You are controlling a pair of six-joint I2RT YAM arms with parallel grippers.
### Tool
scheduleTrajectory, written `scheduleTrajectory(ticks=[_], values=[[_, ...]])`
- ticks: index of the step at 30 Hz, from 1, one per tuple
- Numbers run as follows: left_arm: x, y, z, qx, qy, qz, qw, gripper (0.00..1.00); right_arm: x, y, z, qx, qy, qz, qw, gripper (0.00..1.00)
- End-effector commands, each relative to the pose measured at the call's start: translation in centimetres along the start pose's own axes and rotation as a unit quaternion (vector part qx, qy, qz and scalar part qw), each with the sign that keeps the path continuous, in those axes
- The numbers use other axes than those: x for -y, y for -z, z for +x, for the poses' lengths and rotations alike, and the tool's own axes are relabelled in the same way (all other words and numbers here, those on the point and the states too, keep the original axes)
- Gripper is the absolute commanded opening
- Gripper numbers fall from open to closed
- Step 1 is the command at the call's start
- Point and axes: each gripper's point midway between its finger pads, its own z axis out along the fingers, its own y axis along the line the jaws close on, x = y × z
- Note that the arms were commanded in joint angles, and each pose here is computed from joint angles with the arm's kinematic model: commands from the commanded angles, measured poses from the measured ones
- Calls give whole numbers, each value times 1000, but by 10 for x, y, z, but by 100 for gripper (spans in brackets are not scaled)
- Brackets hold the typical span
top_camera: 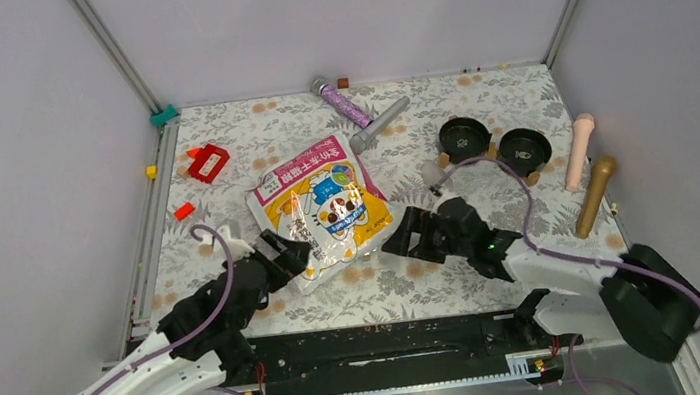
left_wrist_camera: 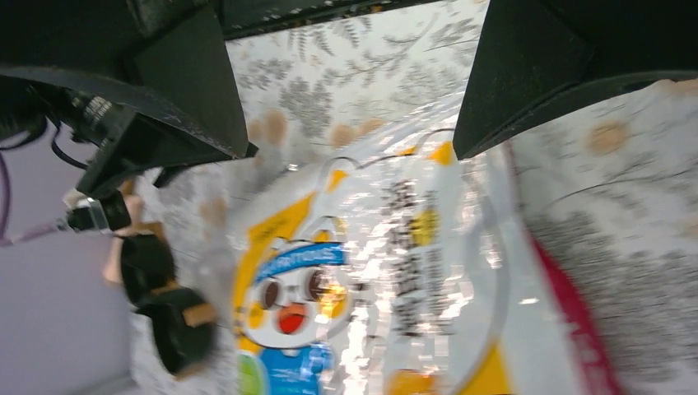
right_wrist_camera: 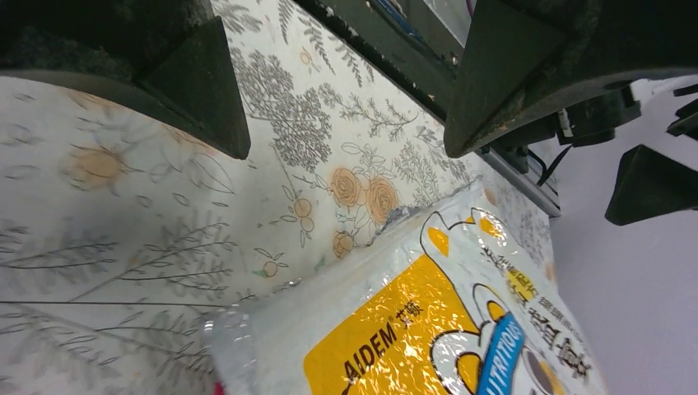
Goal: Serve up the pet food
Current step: Adjust the pet food bag at the center of the board.
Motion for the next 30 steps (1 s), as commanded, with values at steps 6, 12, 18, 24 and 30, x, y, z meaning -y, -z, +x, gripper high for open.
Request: scheduleTrajectory(ticks=[6,12,18,24,30], values=[[-67,11,-3,37,11,-99,994,99,-74,-76,-10,70,-40,-102,992,88],[-66,11,1,26,7,-99,995,99,-71,-110,-12,94,-59,-99,989,66],[-62,11,4,12,-6,-100,995,99,-92,-82,-21,122,-45,-160,978,0],[-37,14,-3,1,-37,-59,998,99,-144,-11,-33,111,70,-172,976,0],[7,23,-6,-23,-61,34,997,99,-185,73,-70,110,183,-111,971,0]])
